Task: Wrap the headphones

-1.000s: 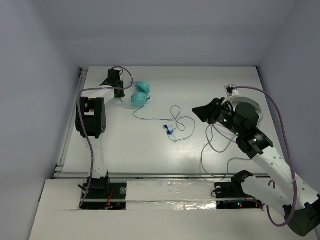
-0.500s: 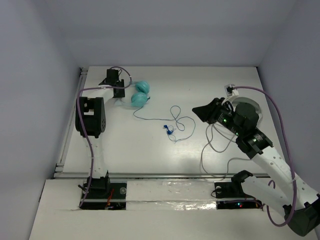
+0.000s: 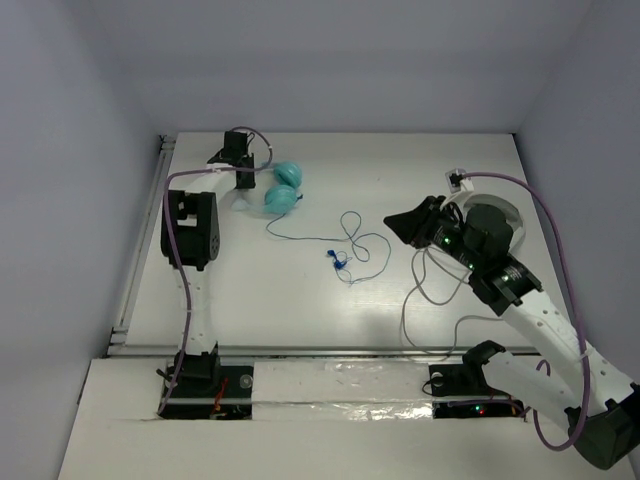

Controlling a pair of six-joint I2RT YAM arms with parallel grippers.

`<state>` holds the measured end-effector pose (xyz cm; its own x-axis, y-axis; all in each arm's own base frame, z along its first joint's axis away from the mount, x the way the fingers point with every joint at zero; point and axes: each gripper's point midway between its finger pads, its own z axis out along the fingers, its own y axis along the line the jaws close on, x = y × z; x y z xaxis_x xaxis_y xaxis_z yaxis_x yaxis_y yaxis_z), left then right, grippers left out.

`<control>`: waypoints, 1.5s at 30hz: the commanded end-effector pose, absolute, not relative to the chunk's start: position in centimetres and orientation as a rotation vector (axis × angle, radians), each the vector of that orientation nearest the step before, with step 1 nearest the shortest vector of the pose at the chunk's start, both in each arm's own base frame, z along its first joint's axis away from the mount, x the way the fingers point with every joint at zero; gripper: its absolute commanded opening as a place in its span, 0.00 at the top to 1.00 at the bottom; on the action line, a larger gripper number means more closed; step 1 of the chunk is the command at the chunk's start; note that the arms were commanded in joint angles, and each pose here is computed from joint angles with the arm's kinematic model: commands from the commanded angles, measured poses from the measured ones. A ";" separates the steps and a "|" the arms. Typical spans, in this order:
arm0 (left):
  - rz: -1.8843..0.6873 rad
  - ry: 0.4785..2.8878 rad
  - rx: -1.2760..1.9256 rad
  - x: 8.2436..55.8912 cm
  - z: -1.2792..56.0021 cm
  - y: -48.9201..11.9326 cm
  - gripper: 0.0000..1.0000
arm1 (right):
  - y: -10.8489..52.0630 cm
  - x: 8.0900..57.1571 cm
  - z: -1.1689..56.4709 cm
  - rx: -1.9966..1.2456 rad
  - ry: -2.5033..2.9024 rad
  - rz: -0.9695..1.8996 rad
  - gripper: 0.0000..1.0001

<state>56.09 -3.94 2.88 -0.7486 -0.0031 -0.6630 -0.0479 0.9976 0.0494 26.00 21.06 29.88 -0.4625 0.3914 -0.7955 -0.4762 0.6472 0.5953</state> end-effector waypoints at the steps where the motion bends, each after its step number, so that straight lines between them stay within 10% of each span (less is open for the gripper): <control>1: 0.101 2.482 -0.011 55.2 1.6 -4.7 0.75 | 21.2 25.8 31.3 -0.081 1.723 1.025 0.72; 3: 0.100 2.479 -0.019 55.1 1.4 -4.6 1.00 | 21.1 25.7 31.4 -0.077 1.719 1.028 0.74; 10: -0.034 2.371 -0.048 55.1 7.8 -6.2 1.00 | 21.6 26.1 30.5 -0.097 1.724 1.033 1.00; 18: -0.386 2.179 -0.055 50.9 22.3 -10.2 1.00 | 24.6 27.8 29.6 -0.231 1.728 1.094 1.00; 22: -0.516 2.104 -0.044 47.8 27.0 -11.5 1.00 | 26.6 29.3 29.3 -0.353 1.720 1.105 0.52; 29: -0.688 2.022 0.024 43.8 31.8 -13.5 1.00 | 27.6 32.9 28.3 -0.491 1.694 0.961 0.17; 45: -0.920 1.742 0.152 36.7 44.6 -15.8 1.00 | 30.8 33.2 23.3 -0.551 1.648 1.154 0.20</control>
